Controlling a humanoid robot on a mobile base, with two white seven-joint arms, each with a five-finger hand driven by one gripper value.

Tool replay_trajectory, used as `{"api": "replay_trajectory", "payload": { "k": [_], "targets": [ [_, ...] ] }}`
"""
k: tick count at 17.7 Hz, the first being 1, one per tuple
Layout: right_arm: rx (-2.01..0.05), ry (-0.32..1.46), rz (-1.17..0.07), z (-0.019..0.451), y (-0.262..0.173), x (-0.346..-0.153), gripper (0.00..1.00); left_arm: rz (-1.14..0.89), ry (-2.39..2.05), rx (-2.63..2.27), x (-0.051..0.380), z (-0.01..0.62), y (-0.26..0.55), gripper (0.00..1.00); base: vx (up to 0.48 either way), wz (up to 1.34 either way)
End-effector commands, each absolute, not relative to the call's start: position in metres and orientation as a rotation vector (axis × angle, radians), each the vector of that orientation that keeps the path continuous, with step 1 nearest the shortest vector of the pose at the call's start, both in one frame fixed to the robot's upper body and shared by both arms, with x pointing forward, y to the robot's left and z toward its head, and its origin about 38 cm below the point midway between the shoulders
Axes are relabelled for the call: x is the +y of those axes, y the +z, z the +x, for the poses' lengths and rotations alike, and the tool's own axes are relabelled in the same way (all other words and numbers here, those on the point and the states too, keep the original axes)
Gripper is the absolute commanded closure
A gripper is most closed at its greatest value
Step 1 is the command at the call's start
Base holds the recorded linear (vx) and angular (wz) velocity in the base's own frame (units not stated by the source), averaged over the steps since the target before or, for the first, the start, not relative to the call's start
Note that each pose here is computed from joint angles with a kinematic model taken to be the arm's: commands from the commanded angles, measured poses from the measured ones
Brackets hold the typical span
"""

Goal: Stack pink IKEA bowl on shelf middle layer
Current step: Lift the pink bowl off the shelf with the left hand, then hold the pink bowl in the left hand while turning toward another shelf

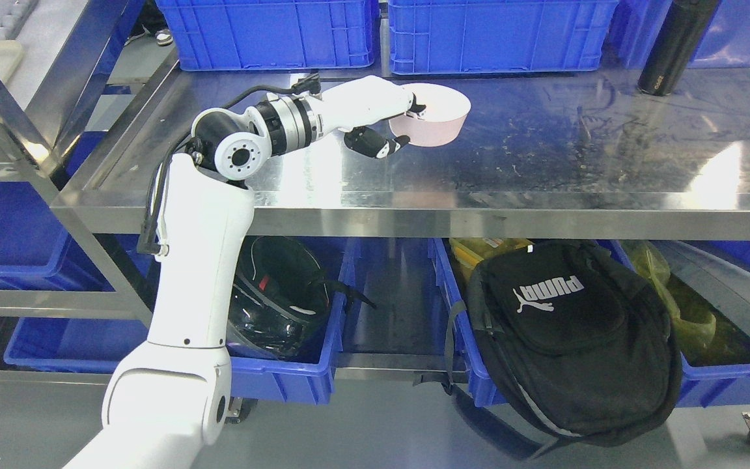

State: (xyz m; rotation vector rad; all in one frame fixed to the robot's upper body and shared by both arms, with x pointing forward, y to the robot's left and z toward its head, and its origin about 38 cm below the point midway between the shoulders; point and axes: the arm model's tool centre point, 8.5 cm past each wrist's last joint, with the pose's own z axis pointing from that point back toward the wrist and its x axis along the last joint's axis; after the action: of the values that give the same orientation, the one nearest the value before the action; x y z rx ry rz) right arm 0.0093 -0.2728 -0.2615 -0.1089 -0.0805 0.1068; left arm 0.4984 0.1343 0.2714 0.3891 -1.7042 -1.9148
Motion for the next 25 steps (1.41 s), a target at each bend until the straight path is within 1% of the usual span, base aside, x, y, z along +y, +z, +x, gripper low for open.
{"api": "replay_trajectory", "payload": {
  "k": [1, 4, 8, 13, 18, 25],
  "targets": [
    [-0.073, 0.108, -0.125, 0.000, -0.261, -0.284, 0.00, 0.480, -1.809, -1.957, 0.176, 0.466, 0.292, 1.00, -0.015, 0.11],
    [-0.073, 0.108, -0.125, 0.000, -0.261, -0.284, 0.00, 0.422, -1.843, -1.955, 0.164, 0.457, 0.277, 1.00, -0.007, 0.19],
    [-0.073, 0.108, -0.125, 0.000, -0.261, -0.284, 0.00, 0.421, -1.875, -1.981, 0.154, 0.451, 0.282, 1.00, -0.027, 0.49],
    [-0.073, 0.108, -0.125, 0.000, -0.261, -0.284, 0.00, 0.328, -1.972, -1.982, 0.122, 0.436, 0.265, 1.00, -0.008, 0.73],
    [-0.073, 0.108, -0.125, 0.000, -0.261, -0.284, 0.00, 0.295, -2.023, -1.979, 0.108, 0.430, 0.261, 0.99, 0.034, 1.18],
    [-0.073, 0.108, -0.125, 0.000, -0.261, -0.284, 0.00, 0.291, -2.024, -1.979, 0.107, 0.430, 0.260, 0.99, 0.075, 1.46]
  ]
}}
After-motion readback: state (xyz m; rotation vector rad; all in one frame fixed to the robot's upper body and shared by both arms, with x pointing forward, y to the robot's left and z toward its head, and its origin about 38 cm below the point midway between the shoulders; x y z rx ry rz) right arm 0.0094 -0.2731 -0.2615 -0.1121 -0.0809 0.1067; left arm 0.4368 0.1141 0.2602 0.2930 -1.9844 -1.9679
